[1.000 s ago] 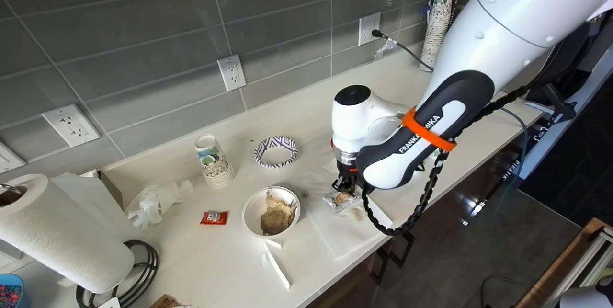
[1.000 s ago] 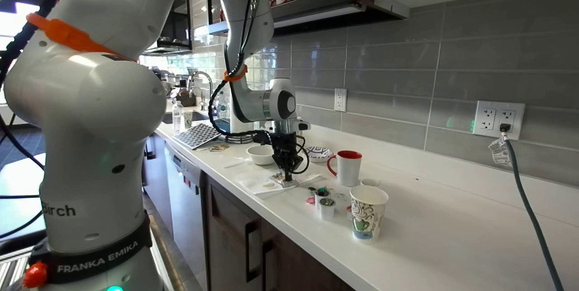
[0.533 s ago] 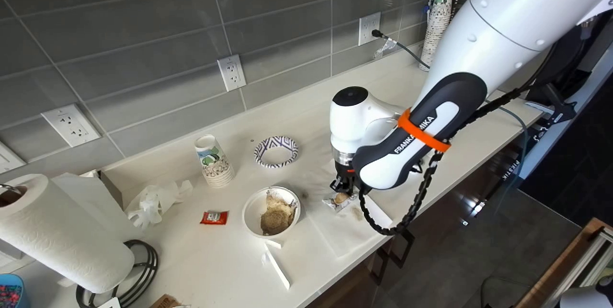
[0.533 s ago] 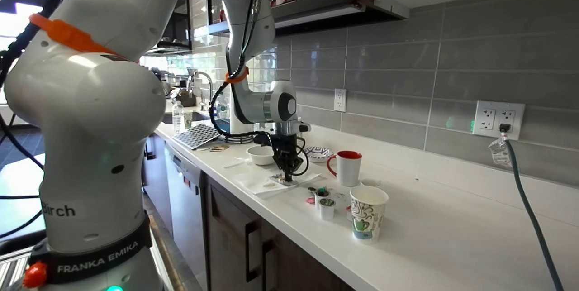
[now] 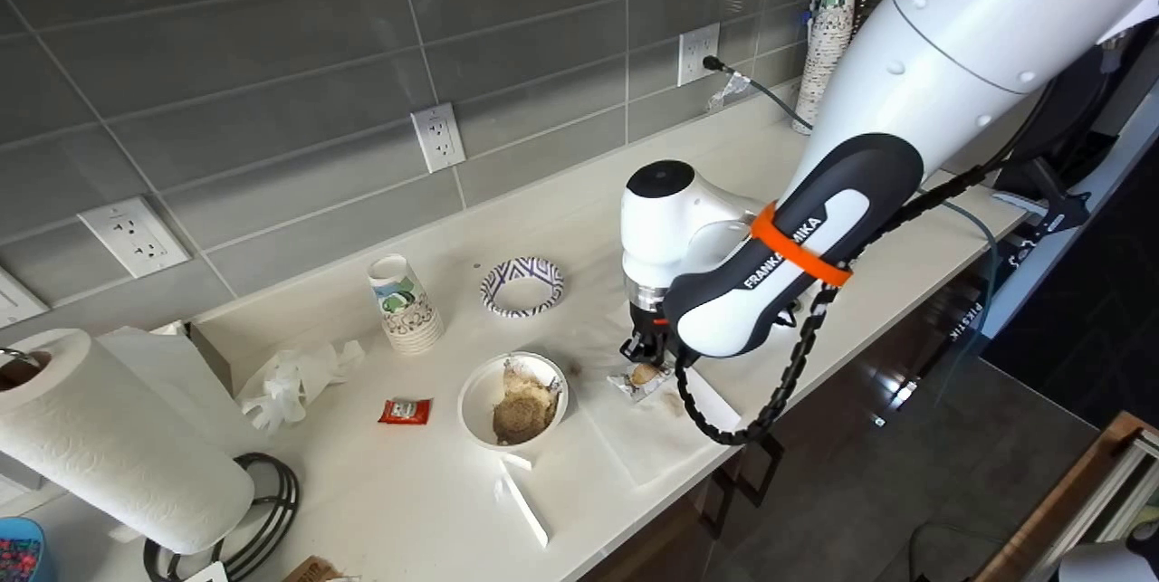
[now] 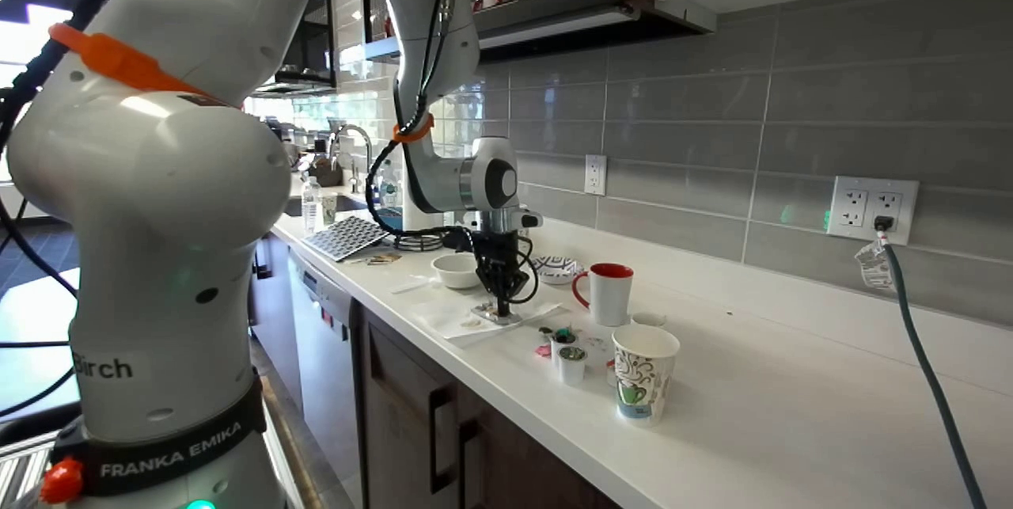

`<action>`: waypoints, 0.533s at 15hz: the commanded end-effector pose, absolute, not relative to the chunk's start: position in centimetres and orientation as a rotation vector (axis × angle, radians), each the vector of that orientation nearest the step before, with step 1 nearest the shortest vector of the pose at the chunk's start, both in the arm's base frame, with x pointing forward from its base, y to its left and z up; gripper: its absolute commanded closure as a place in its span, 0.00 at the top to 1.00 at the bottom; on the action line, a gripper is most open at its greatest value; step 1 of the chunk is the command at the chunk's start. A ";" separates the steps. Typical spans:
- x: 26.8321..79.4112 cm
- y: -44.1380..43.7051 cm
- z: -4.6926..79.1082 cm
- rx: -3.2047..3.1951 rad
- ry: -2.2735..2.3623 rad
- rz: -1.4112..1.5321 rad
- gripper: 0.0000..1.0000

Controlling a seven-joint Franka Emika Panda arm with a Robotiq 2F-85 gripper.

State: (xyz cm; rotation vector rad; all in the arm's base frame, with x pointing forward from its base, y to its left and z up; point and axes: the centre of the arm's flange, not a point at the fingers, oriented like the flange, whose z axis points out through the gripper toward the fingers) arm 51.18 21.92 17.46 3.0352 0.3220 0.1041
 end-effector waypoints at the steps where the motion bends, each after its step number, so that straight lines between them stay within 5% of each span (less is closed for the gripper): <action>1: 50.3 23.0 18.8 3.039 0.323 0.094 0.00; 8: 50.2 22.6 16.9 3.031 0.326 0.050 0.00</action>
